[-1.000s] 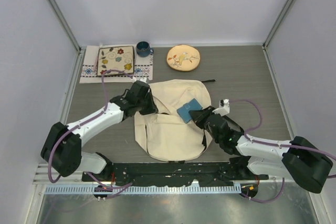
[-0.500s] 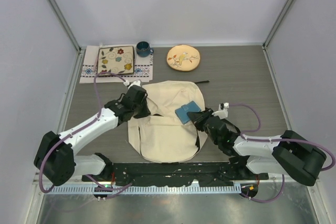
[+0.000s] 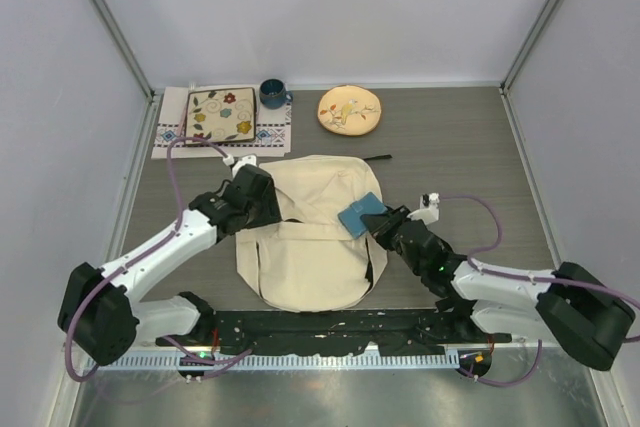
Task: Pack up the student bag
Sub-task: Adjust the student bag at the center of the board, then place the stationery in the student bag.
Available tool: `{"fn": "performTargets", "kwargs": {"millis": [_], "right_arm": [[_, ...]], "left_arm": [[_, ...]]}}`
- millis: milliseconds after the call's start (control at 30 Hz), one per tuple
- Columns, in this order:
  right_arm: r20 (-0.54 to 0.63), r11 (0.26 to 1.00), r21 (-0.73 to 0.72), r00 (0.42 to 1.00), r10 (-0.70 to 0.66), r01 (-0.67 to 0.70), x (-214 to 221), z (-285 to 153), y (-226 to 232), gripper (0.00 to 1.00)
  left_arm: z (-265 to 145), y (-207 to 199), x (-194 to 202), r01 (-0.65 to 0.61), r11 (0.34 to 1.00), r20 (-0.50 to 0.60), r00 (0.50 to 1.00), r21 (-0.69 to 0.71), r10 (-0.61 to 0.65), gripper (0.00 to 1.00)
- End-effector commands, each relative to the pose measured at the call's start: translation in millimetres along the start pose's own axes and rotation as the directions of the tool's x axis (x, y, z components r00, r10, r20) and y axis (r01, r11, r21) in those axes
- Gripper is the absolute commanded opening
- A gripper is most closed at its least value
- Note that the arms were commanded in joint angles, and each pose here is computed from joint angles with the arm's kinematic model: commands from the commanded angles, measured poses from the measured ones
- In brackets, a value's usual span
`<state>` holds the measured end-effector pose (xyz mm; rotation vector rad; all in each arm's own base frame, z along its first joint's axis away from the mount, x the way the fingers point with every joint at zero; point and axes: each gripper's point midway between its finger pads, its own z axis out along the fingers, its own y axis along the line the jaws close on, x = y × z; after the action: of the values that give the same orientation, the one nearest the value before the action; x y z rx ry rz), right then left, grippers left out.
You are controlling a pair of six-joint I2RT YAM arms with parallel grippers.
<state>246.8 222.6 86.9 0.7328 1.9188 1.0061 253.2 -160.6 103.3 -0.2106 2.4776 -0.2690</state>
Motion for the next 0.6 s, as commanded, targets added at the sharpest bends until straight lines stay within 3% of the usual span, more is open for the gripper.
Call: {"fn": "performTargets", "kwargs": {"millis": [0, 200, 433, 567], "right_arm": [[0.024, 0.993, -0.037, 0.993, -0.112, 0.113, -17.9, -12.0, 29.3, 0.01], [0.089, 0.980, -0.082, 0.981, -0.175, 0.183, -48.2, -41.2, 57.9, 0.01], [0.091, 0.974, -0.109, 0.978, -0.187, 0.196, -56.8, -60.4, 66.4, 0.01], [0.070, 0.975, -0.111, 0.980, -0.187, 0.194, -52.0, -61.2, 62.1, 0.01]], "left_arm": [[-25.9, 15.2, -17.2, -0.053, 0.997, 0.052, 0.997, -0.057, 0.056, 0.65], [-62.6, 4.1, -55.3, -0.132, 0.991, 0.177, 0.976, -0.001, 0.130, 0.80], [-77.9, -47.1, -63.2, -0.286, 0.934, 0.145, 0.955, 0.213, 0.260, 0.77], [-63.0, -67.9, -48.7, -0.441, 0.860, 0.100, 0.897, 0.257, 0.430, 0.75]]}}
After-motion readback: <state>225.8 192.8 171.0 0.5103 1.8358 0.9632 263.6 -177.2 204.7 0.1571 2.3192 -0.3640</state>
